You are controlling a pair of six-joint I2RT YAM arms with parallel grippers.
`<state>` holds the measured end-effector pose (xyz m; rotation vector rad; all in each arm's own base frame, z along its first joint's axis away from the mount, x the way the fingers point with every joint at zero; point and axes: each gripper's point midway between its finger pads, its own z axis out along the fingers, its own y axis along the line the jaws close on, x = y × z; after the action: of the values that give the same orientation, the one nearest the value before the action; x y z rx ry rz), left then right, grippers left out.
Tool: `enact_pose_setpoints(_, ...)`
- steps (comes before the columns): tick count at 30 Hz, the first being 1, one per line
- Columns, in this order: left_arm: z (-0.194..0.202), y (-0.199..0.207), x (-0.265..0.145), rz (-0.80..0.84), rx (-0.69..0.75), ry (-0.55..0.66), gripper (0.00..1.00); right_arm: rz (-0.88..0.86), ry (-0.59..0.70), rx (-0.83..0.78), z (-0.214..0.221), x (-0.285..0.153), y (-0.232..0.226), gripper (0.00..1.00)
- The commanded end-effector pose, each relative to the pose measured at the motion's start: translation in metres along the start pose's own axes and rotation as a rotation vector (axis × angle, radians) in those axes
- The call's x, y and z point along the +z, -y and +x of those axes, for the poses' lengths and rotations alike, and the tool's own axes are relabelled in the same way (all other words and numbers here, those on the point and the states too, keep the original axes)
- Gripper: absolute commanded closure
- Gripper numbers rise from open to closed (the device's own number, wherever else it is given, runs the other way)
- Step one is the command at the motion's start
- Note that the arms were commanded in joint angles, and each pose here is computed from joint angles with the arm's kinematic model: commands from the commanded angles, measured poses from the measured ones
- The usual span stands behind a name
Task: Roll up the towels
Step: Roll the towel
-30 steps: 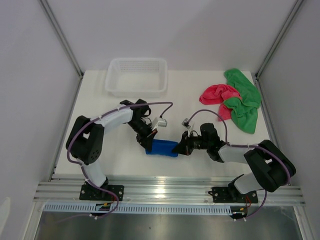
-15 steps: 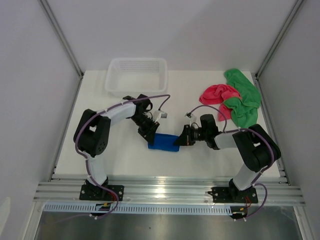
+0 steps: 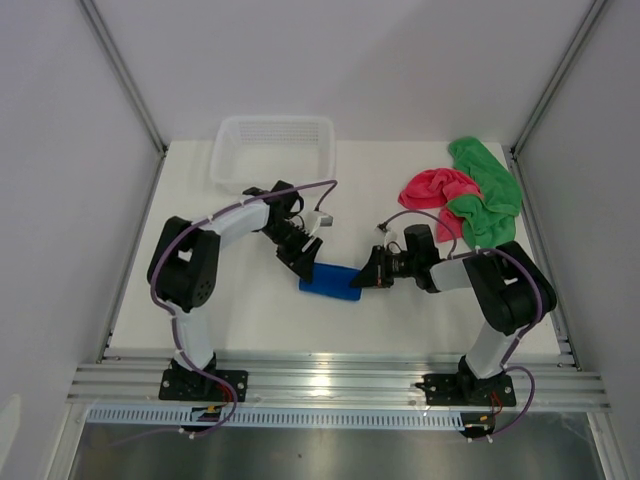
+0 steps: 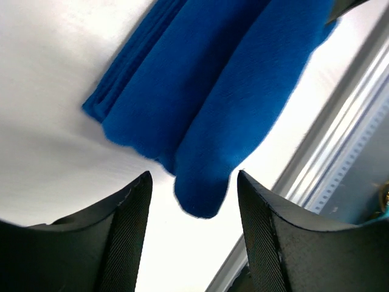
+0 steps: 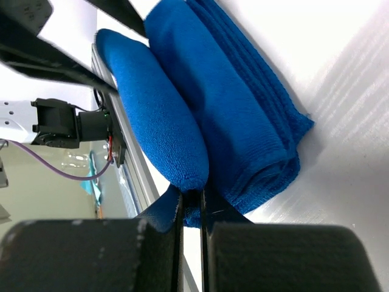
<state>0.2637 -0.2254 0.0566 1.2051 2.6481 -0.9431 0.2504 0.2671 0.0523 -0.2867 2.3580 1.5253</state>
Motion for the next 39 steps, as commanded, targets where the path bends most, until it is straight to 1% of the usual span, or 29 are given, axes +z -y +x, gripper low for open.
enact_pose_setpoints(1, -0.022, 0.022, 0.0, 0.146, -0.022, 0.089, 0.38, -0.025, 0.004, 0.015, -0.008, 0.003, -0.003, 1.0)
enact_pose_setpoints(2, -0.018, 0.024, 0.003, 0.164, -0.04, 0.09, 0.39, -0.022, 0.005, 0.016, -0.007, 0.002, -0.003, 1.0)
enact_pose_setpoints(3, -0.022, 0.024, 0.003, 0.165, -0.042, 0.107, 0.42, -0.015, 0.006, 0.001, -0.007, 0.002, -0.002, 1.0)
enact_pose_setpoints(4, -0.021, 0.025, 0.003, 0.163, -0.039, 0.111, 0.66, -0.015, 0.008, -0.012, -0.007, 0.0, -0.004, 1.0)
enact_pose_setpoints(5, -0.018, 0.026, 0.002, 0.161, -0.039, 0.111, 0.81, -0.006, -0.007, -0.006, -0.003, -0.001, -0.003, 1.0)
enact_pose_setpoints(6, -0.016, 0.028, 0.0, 0.164, -0.038, 0.11, 0.92, -0.008, -0.025, -0.008, 0.002, -0.002, -0.004, 1.0)
enact_pose_setpoints(7, -0.008, 0.032, -0.002, 0.18, -0.046, 0.09, 0.99, -0.014, -0.041, -0.041, 0.006, -0.003, -0.007, 1.0)
enact_pose_setpoints(8, -0.004, 0.036, -0.004, 0.188, -0.05, 0.081, 0.99, -0.009, -0.073, -0.028, 0.016, -0.004, -0.008, 1.0)
enact_pose_setpoints(9, 0.002, 0.042, -0.008, 0.193, -0.04, 0.076, 0.99, -0.015, -0.088, -0.041, 0.021, -0.005, -0.011, 1.0)
enact_pose_setpoints(10, 0.013, 0.048, -0.01, 0.21, -0.063, 0.049, 0.99, -0.031, -0.105, -0.067, 0.029, -0.007, -0.018, 1.0)
enact_pose_setpoints(12, 0.024, 0.064, -0.017, 0.249, -0.062, 0.048, 0.99, -0.057, -0.155, -0.073, 0.044, -0.006, -0.029, 1.0)
enact_pose_setpoints(14, 0.032, 0.073, -0.022, 0.268, -0.079, 0.036, 0.99, -0.085, -0.18, -0.078, 0.05, -0.009, -0.042, 1.0)
enact_pose_setpoints(16, 0.035, 0.077, -0.025, 0.271, -0.08, 0.032, 0.99, -0.093, -0.18, -0.066, 0.049, -0.011, -0.045, 1.0)
enact_pose_setpoints(17, 0.035, 0.076, -0.025, 0.265, -0.086, 0.032, 0.99, -0.083, -0.178, -0.042, 0.048, -0.012, -0.043, 1.0)
enact_pose_setpoints(18, 0.034, 0.071, -0.024, 0.237, -0.103, 0.026, 0.95, -0.07, -0.18, -0.027, 0.047, -0.012, -0.04, 1.0)
enact_pose_setpoints(20, 0.034, 0.058, -0.016, 0.2, -0.125, 0.006, 0.93, -0.037, -0.184, -0.01, 0.045, -0.01, -0.03, 1.0)
enact_pose_setpoints(21, 0.034, 0.048, -0.012, 0.163, -0.132, -0.009, 0.91, -0.021, -0.199, 0.014, 0.049, -0.007, -0.021, 1.0)
enact_pose_setpoints(23, 0.036, 0.034, -0.002, 0.136, -0.17, -0.05, 0.88, -0.002, -0.22, 0.051, 0.053, -0.002, -0.009, 1.0)
enact_pose_setpoints(25, 0.039, 0.02, 0.005, 0.084, -0.198, -0.085, 0.84, 0.003, -0.22, 0.078, 0.054, 0.0, -0.002, 1.0)
enact_pose_setpoints(26, 0.037, 0.014, 0.008, 0.074, -0.212, -0.093, 0.81, 0.007, -0.216, 0.097, 0.053, 0.001, 0.0, 1.0)
enact_pose_setpoints(27, 0.035, 0.01, 0.009, 0.058, -0.227, -0.09, 0.71, 0.009, -0.214, 0.144, 0.053, 0.0, 0.004, 1.0)
enact_pose_setpoints(29, 0.026, 0.003, 0.005, 0.027, -0.227, -0.06, 0.62, 0.002, -0.206, 0.166, 0.05, -0.001, 0.005, 1.0)
enact_pose_setpoints(30, 0.02, -0.001, 0.003, 0.006, -0.213, -0.032, 0.55, 0.006, -0.202, 0.176, 0.049, -0.002, 0.007, 1.0)
enact_pose_setpoints(32, 0.011, -0.005, -0.008, -0.035, -0.174, 0.018, 0.49, 0.019, -0.201, 0.182, 0.05, -0.004, 0.01, 1.0)
enact_pose_setpoints(33, 0.009, -0.005, -0.012, -0.047, -0.157, 0.036, 0.43, 0.023, -0.201, 0.182, 0.05, -0.005, 0.011, 1.0)
enact_pose_setpoints(34, 0.003, -0.008, -0.017, -0.068, -0.131, 0.062, 0.34, 0.026, -0.202, 0.188, 0.05, -0.006, 0.012, 1.0)
enact_pose_setpoints(36, -0.005, -0.006, -0.031, -0.107, -0.059, 0.113, 0.32, 0.032, -0.204, 0.187, 0.05, -0.006, 0.013, 1.0)
enact_pose_setpoints(38, -0.014, -0.006, -0.042, -0.137, 0.034, 0.162, 0.31, 0.045, -0.204, 0.183, 0.047, -0.004, 0.017, 1.0)
enact_pose_setpoints(39, -0.019, 0.0, -0.054, -0.159, 0.079, 0.201, 0.31, 0.045, -0.206, 0.185, 0.047, -0.003, 0.017, 1.0)
